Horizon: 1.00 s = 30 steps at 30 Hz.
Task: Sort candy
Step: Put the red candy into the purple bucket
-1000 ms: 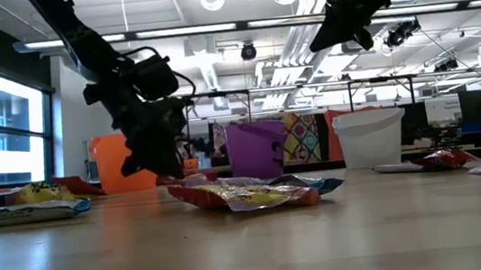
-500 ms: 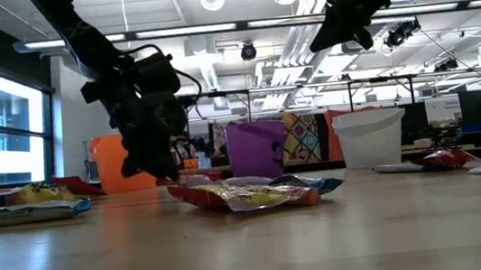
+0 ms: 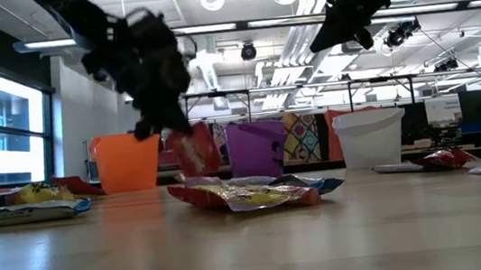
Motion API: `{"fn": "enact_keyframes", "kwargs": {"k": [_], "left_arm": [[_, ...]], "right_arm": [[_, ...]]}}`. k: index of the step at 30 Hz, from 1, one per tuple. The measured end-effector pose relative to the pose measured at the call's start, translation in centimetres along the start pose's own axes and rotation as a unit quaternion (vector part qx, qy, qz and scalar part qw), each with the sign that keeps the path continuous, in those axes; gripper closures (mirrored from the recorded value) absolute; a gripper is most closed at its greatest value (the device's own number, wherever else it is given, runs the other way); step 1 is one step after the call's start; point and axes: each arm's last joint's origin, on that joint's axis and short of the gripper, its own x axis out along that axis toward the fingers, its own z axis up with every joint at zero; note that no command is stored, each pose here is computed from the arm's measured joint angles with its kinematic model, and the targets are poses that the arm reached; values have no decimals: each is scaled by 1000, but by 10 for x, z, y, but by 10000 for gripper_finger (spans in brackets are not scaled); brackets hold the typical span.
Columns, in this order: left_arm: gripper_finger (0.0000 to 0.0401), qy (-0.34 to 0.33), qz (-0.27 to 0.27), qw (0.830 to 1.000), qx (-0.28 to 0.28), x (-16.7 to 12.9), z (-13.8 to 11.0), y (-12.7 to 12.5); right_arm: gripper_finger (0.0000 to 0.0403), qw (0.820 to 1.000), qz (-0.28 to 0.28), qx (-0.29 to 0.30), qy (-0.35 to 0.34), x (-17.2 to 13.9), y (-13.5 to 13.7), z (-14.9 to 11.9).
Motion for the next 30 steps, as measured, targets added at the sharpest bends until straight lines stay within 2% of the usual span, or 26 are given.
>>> {"fn": "enact_keyframes", "kwargs": {"k": [7,12,21,30], "left_arm": [[401,-93,44,994,44,-44,45,-31],[401,-141,56,985,79,-62,81,-39],[401,-174,96,974,108,-65,134,-14],[401,-138,111,978,115,-28,157,26]], "right_arm": [[403,1000,0,1,0,0,0,0],[403,1000,0,0,0,0,0,0],[403,1000,0,0,0,0,0,0],[403,1000,0,0,0,0,0,0]]}}
